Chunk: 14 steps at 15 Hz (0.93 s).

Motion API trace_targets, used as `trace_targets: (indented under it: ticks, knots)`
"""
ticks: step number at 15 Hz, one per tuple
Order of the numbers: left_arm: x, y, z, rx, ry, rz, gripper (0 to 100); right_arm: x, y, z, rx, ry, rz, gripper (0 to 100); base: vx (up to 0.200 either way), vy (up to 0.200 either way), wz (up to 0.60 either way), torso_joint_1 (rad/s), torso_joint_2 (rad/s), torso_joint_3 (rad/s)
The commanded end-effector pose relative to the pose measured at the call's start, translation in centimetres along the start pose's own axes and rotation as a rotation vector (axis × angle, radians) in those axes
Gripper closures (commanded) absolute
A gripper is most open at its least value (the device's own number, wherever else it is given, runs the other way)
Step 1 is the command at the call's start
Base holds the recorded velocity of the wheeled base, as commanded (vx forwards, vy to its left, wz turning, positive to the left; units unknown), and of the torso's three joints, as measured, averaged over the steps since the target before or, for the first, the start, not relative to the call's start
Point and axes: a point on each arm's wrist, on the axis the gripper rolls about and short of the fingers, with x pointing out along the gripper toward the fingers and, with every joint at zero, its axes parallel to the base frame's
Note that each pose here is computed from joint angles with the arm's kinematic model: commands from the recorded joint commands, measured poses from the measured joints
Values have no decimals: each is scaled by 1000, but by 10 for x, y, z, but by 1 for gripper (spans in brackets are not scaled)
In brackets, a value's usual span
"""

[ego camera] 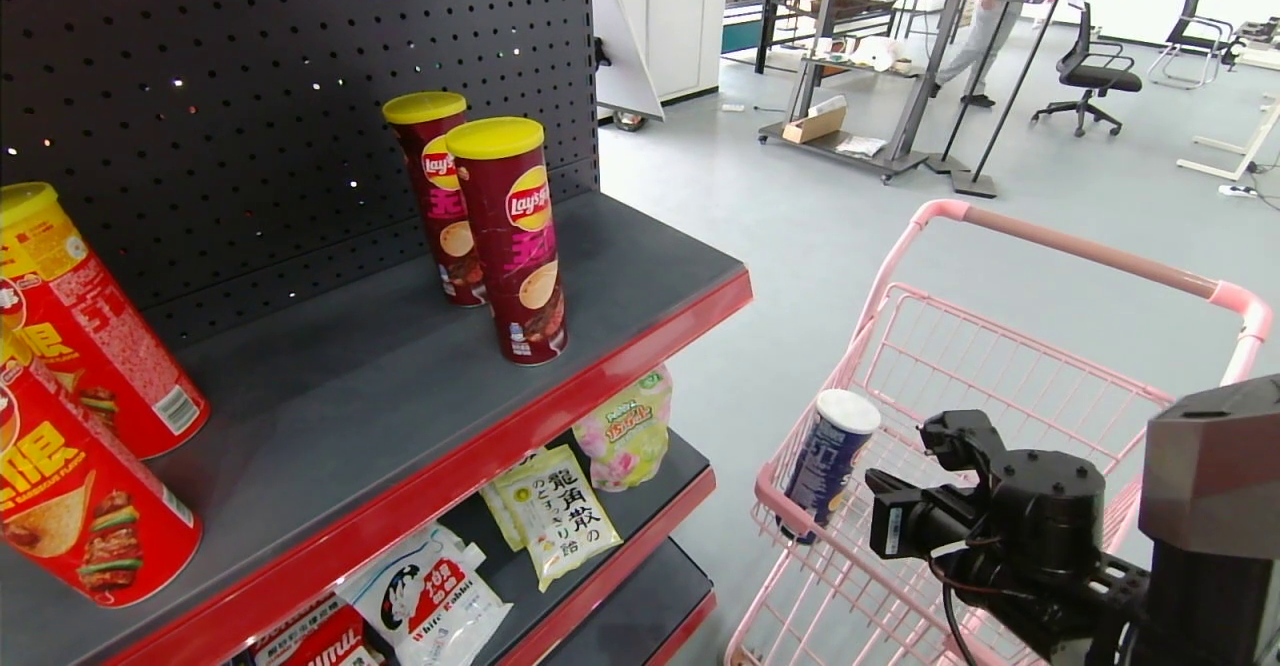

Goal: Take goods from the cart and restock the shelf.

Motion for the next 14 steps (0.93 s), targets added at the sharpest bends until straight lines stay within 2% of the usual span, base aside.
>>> trace_targets:
  ticks: [1, 5, 9, 14]
  knots:
    - [0, 0, 0, 0, 1, 1, 0, -4, -3, 4, 6, -15, -4, 0, 0, 0, 0, 0, 0, 0]
    - [0, 0, 0, 1, 1, 1, 0, 2, -15, 7, 40, -18, 1, 0, 0, 0, 0, 0, 0, 0]
    - [0, 0, 0, 1, 1, -1, 0, 2, -37, 5, 71, 27, 13, 0, 0, 0, 0, 0, 0, 0]
    - [0, 0, 0, -2, 1, 1, 0, 10, -37, 12, 65, 0, 38, 0, 0, 0, 0, 0, 0, 0]
